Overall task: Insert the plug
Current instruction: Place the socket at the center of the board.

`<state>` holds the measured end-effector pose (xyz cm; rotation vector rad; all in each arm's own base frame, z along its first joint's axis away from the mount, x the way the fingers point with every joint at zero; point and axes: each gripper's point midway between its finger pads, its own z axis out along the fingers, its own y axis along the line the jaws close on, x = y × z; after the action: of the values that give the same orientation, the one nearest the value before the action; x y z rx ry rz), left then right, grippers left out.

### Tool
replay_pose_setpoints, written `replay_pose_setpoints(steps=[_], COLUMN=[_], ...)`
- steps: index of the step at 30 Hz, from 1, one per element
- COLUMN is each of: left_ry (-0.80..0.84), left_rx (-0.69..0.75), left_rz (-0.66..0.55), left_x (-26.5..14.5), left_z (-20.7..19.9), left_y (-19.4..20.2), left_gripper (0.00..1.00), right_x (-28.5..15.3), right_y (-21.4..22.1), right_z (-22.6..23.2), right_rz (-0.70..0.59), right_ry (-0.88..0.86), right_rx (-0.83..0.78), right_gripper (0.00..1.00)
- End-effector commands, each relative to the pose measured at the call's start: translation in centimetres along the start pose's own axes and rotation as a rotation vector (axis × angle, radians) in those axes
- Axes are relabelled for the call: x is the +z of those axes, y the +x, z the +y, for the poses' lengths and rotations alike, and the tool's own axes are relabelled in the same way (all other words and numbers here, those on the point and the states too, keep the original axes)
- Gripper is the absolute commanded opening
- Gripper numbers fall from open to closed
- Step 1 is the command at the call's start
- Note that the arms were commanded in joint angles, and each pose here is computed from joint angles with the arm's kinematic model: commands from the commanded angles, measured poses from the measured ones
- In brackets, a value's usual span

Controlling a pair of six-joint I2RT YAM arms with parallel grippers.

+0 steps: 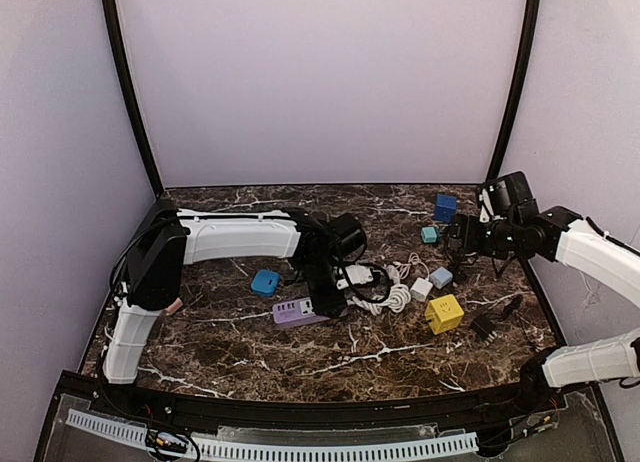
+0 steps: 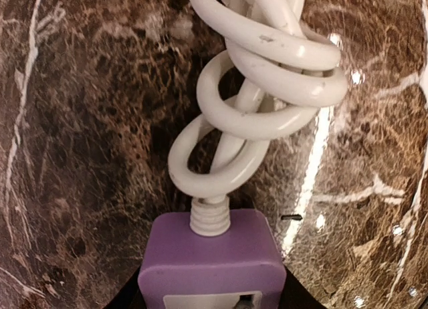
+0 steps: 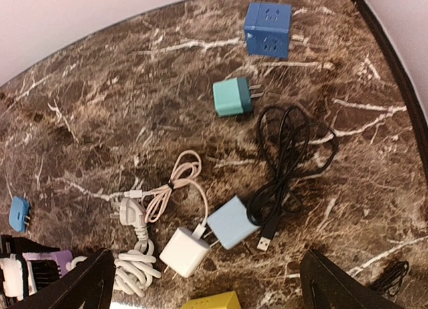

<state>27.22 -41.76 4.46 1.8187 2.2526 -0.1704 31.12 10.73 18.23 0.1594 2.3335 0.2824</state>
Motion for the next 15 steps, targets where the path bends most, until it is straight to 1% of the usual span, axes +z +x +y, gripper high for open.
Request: replay_pose_setpoints(steps=[1,3,5,6,7,8,9,10,12,14,15], left_ry=[0.011,0.024,0.033,0.035,0.034,0.037,0.038,0.039,0.044,0.047,0.055], left_rx=[0.051,0.092,0.115,0.116,0.118,0.120,0.128,0.132,0.145,0.157,0.161], left_rz=[0.092,0.116,0.132,0.138,0.134,0.129,0.119,0.101,0.065,0.023,0.020], left_x=[0.2,0.4,0.4,0.3,0.0,-0.5,-0.9,-1.9,-3.6,-5.7,-6.4], left_z=[-0.9,-1.5,-1.8,-1.8,-1.8,-1.9,-1.9,-2.0,-2.1,-2.1,-2.3], left_y=[2.7,3.4,3.8,4.0,3.8,3.8,3.5,3.1,2.5,1.6,1.6], left_gripper=[0.01,0.02,0.12,0.30,0.43,0.65,0.73,0.85,0.91,0.92,0.92], right_x=[0.4,0.7,0.7,0.7,0.6,0.4,0.1,-0.1,-0.6,-0.7,-0.7], right_y=[4.6,6.8,9.0,9.9,10.9,11.8,12.6,13.2,14.3,15.3,15.9], right_z=[1.2,1.3,1.5,1.6,2.1,2.2,2.1,2.1,1.8,1.7,1.5], right_rz=[0.220,0.316,0.404,0.441,0.482,0.518,0.553,0.577,0.620,0.652,0.668], right_ry=[-0.010,0.009,0.003,-0.002,-0.025,-0.034,-0.028,-0.025,-0.020,-0.025,-0.024], right_rx=[-0.028,-0.043,-0.054,-0.061,-0.061,-0.067,-0.070,-0.071,-0.074,-0.072,-0.072], right_gripper=[0.96,0.96,0.97,0.96,0.96,0.96,0.95,0.95,0.95,0.95,0.95])
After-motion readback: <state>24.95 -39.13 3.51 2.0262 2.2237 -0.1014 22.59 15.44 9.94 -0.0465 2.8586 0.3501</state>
